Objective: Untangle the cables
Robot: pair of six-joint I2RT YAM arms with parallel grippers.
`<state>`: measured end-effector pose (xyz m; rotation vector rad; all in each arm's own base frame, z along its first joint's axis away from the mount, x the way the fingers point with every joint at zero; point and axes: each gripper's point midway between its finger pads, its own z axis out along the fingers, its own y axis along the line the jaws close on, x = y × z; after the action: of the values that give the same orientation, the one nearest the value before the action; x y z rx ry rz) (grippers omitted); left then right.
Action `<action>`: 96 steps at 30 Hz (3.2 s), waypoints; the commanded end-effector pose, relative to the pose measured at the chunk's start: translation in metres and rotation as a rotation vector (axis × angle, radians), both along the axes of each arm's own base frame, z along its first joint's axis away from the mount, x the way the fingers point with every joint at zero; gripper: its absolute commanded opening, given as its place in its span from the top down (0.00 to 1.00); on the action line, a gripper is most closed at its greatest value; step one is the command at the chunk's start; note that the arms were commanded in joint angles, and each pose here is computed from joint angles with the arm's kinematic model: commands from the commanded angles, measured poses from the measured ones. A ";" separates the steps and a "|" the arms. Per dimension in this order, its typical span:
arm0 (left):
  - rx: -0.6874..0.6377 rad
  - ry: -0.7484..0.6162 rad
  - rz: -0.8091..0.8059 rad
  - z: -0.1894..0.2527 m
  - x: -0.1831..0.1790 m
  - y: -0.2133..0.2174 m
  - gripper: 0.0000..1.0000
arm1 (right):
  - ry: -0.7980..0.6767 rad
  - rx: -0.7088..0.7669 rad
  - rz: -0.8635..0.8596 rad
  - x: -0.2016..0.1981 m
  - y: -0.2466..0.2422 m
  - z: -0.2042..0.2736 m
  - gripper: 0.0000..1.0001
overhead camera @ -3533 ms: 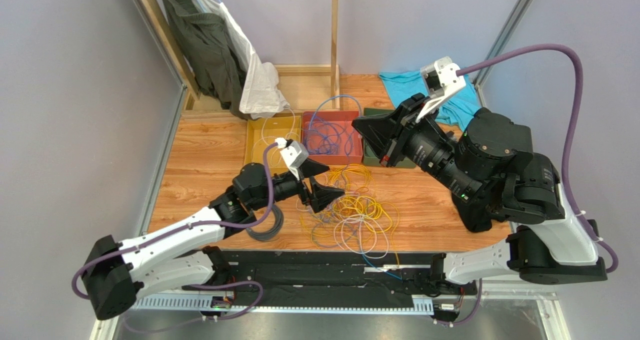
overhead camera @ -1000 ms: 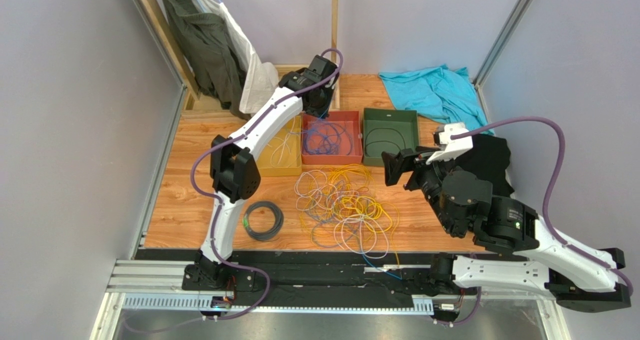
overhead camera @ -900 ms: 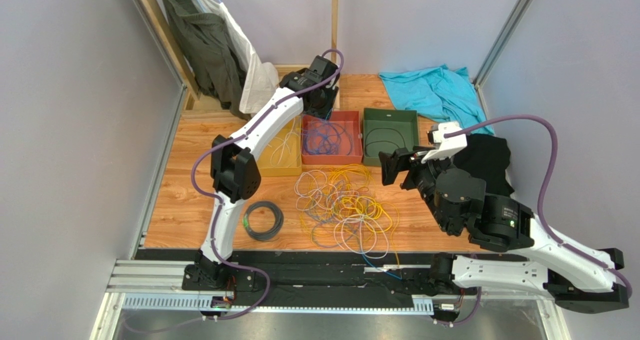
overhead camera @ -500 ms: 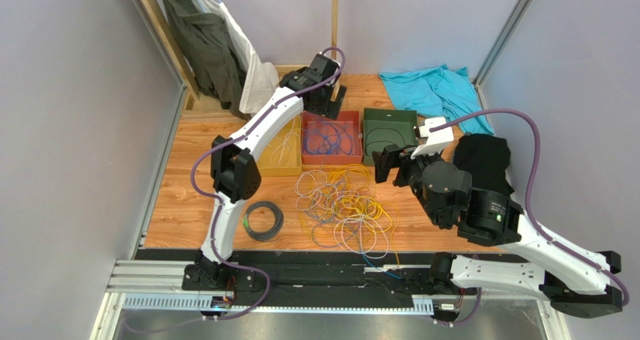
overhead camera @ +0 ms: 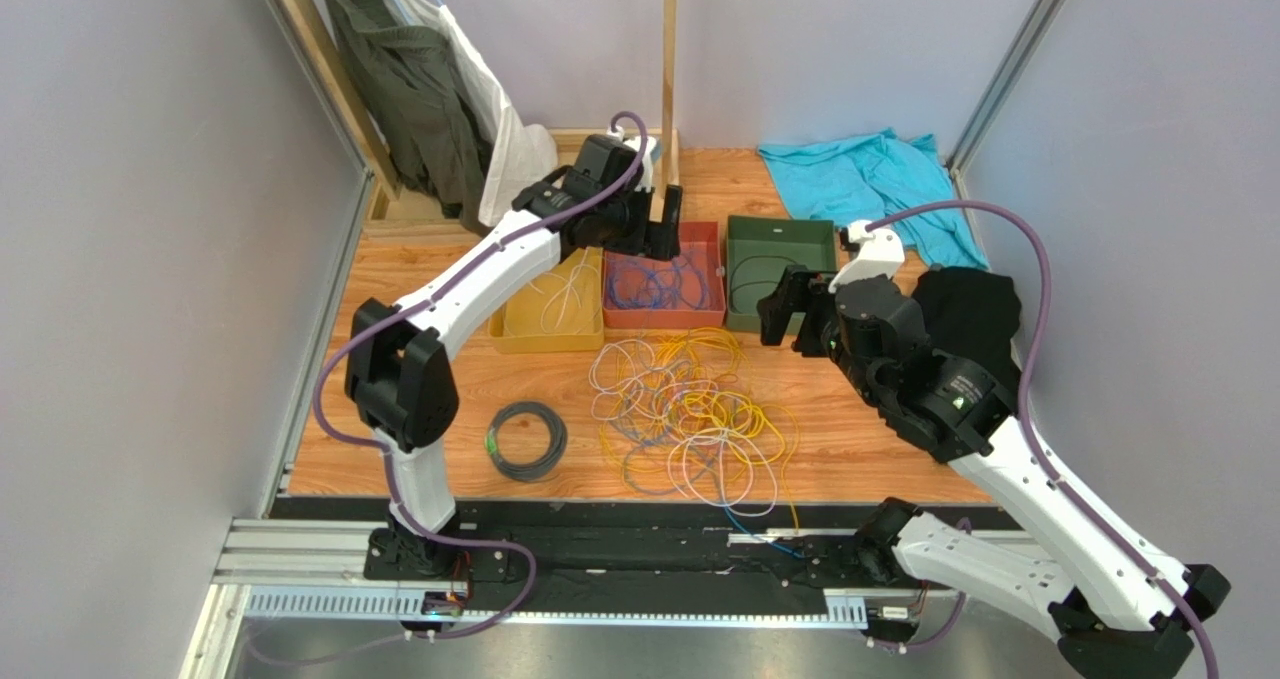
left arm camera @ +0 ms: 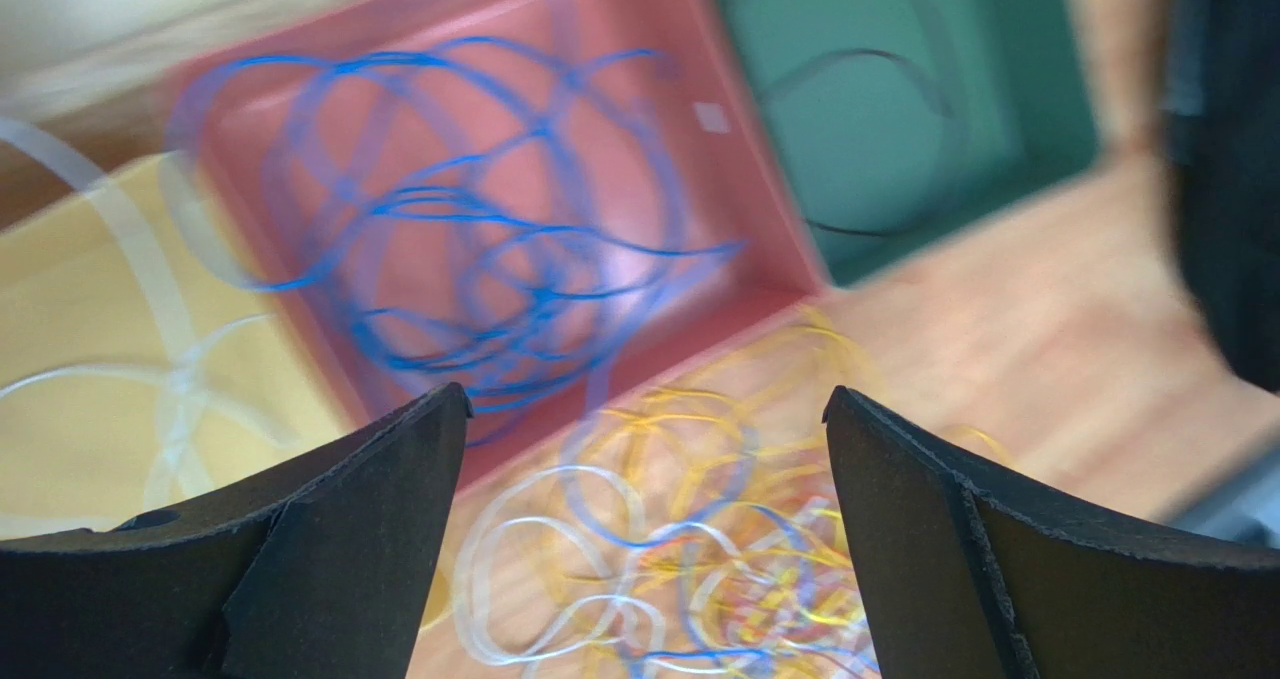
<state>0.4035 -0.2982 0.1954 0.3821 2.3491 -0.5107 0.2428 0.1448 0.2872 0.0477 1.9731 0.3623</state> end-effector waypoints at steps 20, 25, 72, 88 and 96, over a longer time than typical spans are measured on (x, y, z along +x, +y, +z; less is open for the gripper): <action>-0.218 0.045 -0.128 -0.066 0.007 -0.033 0.06 | 0.038 0.045 0.089 -0.001 0.018 0.001 0.19; -0.220 0.018 -0.105 -0.059 0.012 -0.024 0.06 | 0.055 0.033 0.083 0.002 0.019 -0.006 0.19; -0.184 0.049 -0.085 -0.088 0.007 -0.014 0.83 | 0.095 0.037 0.082 0.008 0.023 -0.025 0.20; -0.339 -0.194 -0.054 0.059 0.009 -0.012 1.00 | 0.085 0.080 0.090 0.003 0.024 -0.019 0.22; -0.267 -0.228 -0.056 0.051 0.037 -0.017 1.00 | 0.065 0.049 0.084 0.001 0.016 -0.014 0.22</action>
<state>0.4258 -0.3139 0.2653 0.3381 1.9921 -0.8150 0.2422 0.1645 0.2623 0.0095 2.0751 0.4698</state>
